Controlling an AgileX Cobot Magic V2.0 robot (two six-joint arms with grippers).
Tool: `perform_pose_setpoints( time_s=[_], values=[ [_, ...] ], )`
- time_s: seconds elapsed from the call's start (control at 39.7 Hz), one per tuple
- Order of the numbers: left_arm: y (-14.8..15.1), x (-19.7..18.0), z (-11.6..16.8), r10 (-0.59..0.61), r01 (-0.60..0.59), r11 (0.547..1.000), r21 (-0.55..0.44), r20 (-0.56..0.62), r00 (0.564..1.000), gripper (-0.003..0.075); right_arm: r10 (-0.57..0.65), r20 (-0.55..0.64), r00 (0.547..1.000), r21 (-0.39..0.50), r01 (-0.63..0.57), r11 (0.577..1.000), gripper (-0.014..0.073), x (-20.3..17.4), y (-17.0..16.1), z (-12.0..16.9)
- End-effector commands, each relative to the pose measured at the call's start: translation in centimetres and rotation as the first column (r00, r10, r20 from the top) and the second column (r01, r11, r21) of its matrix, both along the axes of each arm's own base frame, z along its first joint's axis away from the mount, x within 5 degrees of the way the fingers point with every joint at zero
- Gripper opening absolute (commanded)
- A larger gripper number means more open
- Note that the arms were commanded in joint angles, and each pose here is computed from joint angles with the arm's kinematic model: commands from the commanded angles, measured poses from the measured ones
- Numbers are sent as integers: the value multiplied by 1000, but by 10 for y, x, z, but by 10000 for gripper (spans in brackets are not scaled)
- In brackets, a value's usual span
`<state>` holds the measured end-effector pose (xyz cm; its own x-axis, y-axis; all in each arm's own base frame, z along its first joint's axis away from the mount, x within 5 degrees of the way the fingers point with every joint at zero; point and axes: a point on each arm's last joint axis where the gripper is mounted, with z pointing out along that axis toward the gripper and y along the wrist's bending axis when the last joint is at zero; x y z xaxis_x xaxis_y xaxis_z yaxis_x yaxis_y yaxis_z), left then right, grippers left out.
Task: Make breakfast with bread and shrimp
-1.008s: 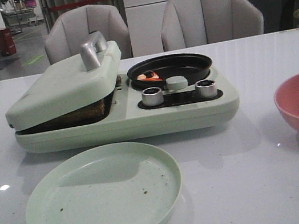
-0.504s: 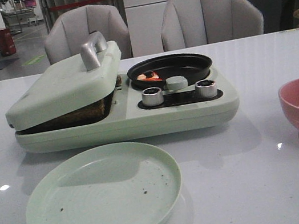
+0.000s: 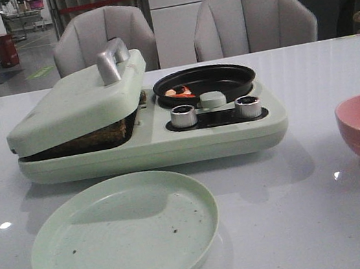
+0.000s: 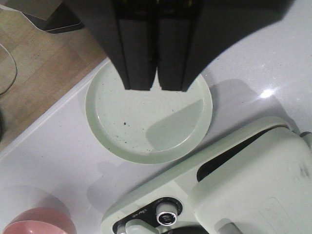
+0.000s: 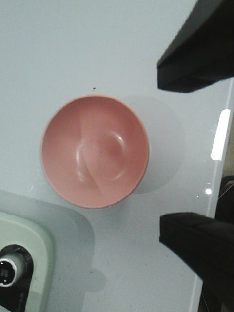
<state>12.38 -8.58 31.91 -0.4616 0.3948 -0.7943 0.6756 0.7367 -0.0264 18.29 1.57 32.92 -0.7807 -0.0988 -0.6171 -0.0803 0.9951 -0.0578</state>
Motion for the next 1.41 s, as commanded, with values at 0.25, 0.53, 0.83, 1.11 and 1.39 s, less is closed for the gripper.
perform_pose_setpoints(
  time_s=[0.25,0.53,0.83,1.11,1.39],
  values=[
    [-2,3,15,23,-18,998,-67,73,997,99,2,184,983,4,-2,1000,610,-73,-10,-22],
    [-2,3,15,23,-18,998,-67,73,997,99,1,251,968,14,-5,1000,610,-94,-12,-30],
    [-2,3,15,23,-18,998,-67,73,997,99,0,262,965,33,-9,999,327,-93,-11,-29],
    [-2,3,15,23,-18,998,-67,73,997,99,-2,241,971,46,-9,999,44,-94,-10,-31],
    [-2,3,15,23,-18,998,-67,73,997,99,-2,240,971,46,-9,999,35,-95,-10,-31]
  ],
)
